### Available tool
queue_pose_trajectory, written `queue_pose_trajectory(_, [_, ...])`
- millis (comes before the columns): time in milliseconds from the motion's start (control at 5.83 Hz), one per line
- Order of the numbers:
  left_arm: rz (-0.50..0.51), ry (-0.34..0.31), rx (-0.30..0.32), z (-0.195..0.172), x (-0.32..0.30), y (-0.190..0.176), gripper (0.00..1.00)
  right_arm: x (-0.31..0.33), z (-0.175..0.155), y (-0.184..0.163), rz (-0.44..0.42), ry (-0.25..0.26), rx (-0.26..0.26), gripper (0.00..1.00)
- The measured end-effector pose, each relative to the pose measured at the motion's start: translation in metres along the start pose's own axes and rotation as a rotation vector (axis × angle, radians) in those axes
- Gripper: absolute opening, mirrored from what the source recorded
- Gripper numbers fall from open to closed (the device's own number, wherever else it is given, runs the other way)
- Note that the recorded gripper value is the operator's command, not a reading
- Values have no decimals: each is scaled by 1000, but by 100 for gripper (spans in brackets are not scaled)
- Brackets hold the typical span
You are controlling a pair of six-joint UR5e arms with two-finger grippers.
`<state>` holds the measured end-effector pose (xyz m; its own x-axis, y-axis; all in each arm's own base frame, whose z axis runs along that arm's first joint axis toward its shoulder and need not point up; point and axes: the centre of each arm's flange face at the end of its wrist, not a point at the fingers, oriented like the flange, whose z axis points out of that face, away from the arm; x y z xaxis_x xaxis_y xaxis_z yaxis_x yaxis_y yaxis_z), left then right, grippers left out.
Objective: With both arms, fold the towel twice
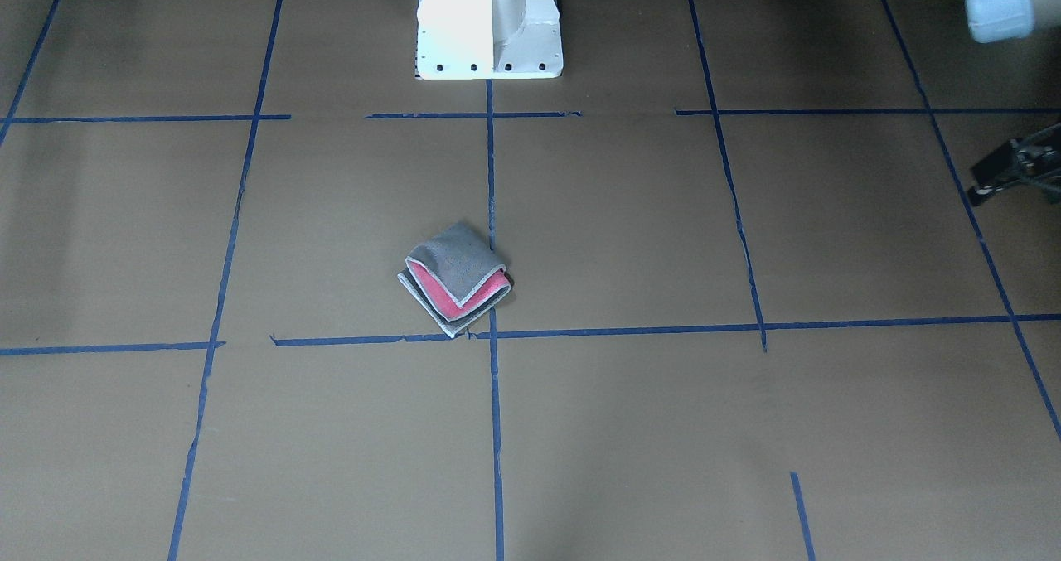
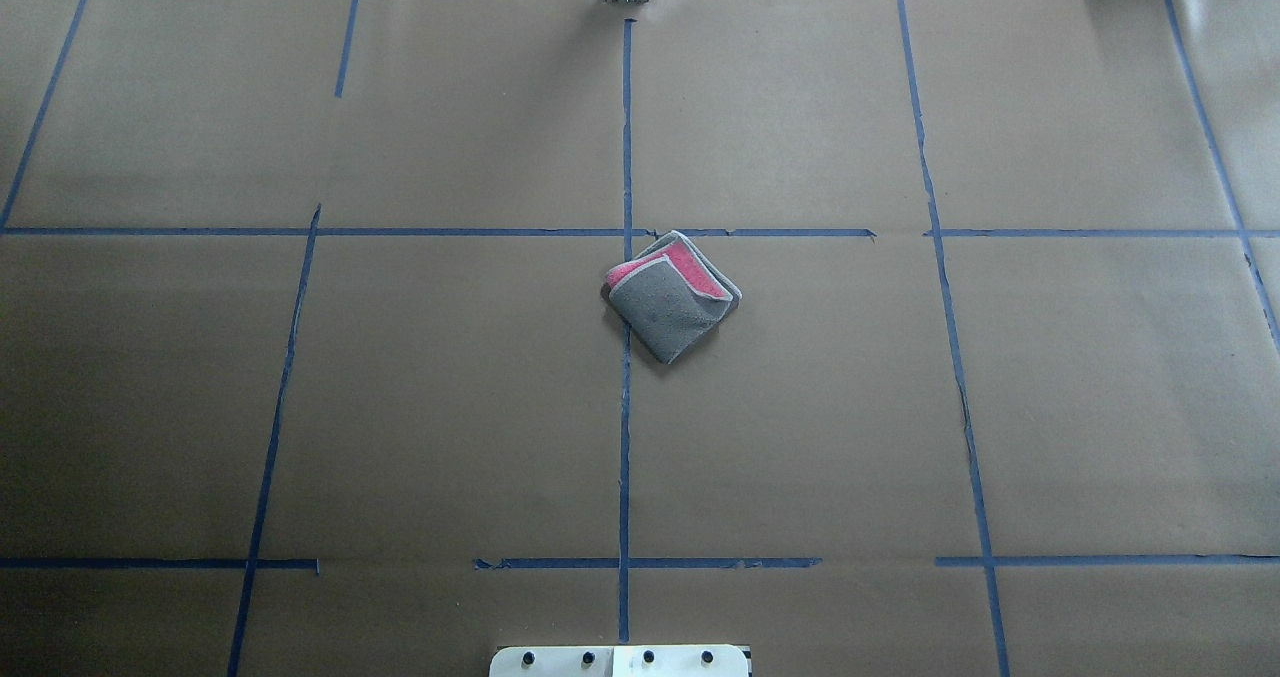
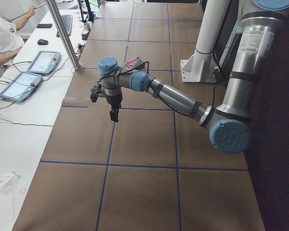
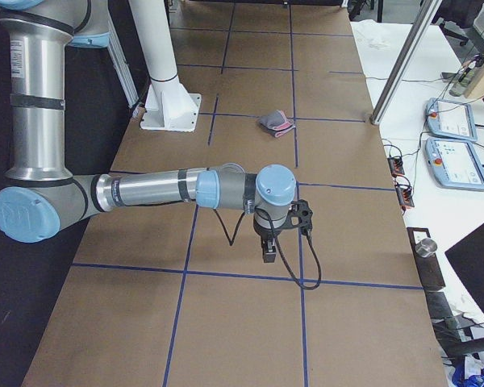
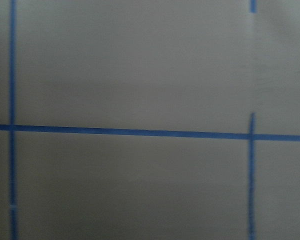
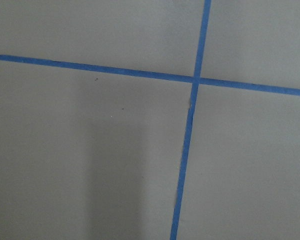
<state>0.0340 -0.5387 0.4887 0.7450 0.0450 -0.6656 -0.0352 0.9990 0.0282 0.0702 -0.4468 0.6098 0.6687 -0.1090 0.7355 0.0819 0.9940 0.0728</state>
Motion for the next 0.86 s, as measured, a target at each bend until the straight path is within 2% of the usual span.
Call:
queue_pose_trajectory(515, [63,-2,-84,36,-171,18,100,24,17,10,21,-5,-14,100])
queue_pose_trajectory(858, [49,58,-103,63,-213,43,100,35,26,10,10,-6,-2,100])
